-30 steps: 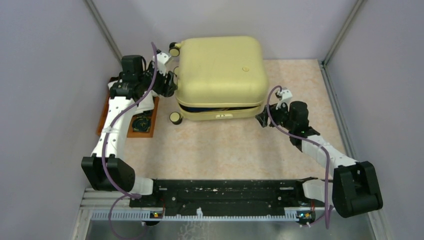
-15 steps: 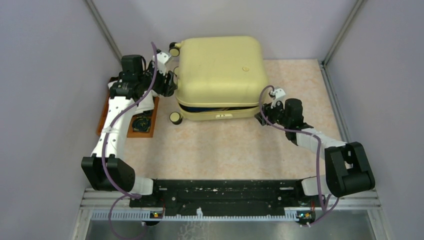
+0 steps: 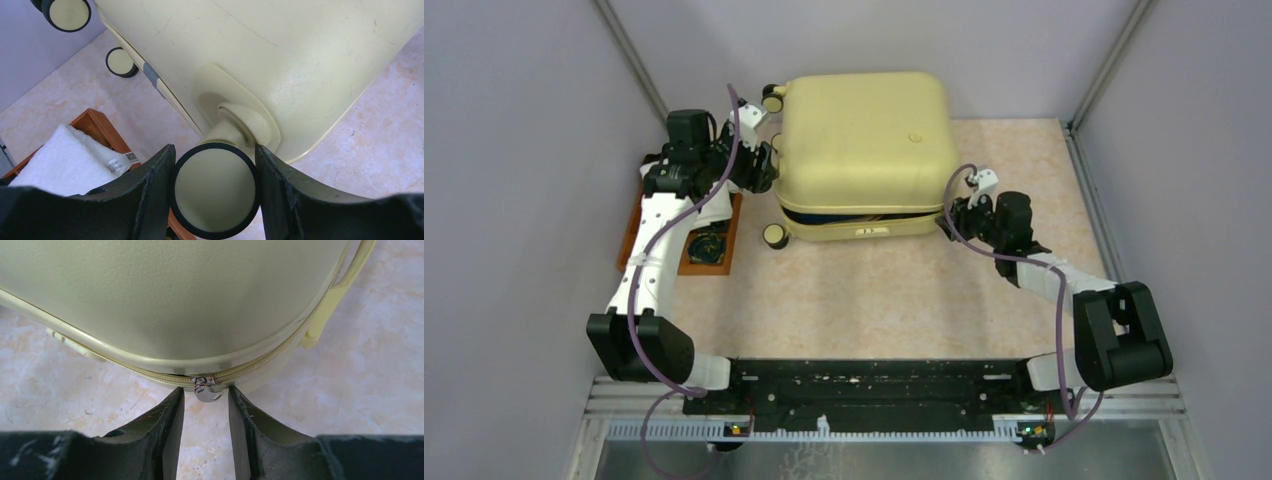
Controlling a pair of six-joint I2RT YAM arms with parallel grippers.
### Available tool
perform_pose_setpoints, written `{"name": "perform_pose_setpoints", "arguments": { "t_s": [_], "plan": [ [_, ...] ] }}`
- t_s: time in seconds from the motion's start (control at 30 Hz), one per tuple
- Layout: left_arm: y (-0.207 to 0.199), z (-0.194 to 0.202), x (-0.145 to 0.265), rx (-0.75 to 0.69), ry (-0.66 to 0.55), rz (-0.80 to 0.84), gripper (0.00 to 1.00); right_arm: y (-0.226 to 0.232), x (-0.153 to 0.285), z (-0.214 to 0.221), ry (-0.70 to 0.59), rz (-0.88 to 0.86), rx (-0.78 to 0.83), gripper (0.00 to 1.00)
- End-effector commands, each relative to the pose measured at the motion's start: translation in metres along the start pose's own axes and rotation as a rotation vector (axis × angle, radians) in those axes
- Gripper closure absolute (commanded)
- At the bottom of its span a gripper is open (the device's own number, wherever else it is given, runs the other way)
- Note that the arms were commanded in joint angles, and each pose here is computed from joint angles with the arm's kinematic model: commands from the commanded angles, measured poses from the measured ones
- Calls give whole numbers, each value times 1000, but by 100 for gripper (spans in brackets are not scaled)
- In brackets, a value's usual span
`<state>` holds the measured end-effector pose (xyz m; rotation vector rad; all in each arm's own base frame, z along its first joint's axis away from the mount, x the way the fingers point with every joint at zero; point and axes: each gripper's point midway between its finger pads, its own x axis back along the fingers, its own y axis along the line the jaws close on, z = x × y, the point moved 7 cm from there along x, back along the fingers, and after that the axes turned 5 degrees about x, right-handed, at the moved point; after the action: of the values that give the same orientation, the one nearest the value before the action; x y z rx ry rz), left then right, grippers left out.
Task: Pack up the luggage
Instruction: Zip the luggage at the center of the board.
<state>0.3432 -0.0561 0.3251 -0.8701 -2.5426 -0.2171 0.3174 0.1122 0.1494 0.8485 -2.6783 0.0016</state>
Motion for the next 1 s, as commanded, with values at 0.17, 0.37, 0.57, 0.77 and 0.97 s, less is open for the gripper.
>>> {"name": "perform_pose_setpoints", "arguments": {
  "t_s": [0.17, 0.37, 0.57, 0.77, 0.97],
  "plan": [
    [0, -72, 33, -188, -265, -65, 100, -7, -13, -14, -26, 23, -9, 64],
    [0, -74, 33, -186, -268, -64, 100, -8, -19, -18, -25, 44, -6, 73],
    [0, -71, 32, -180, -261, -57, 100, -2, -23, -30, -77, 57, -2, 83],
    [0, -67, 30, -186, -251, -56, 100, 9, -23, -35, -106, 53, 8, 97],
    [2, -60, 25, -185, -235, -57, 100, 14, -11, -39, -125, 62, 4, 100]
  ]
}}
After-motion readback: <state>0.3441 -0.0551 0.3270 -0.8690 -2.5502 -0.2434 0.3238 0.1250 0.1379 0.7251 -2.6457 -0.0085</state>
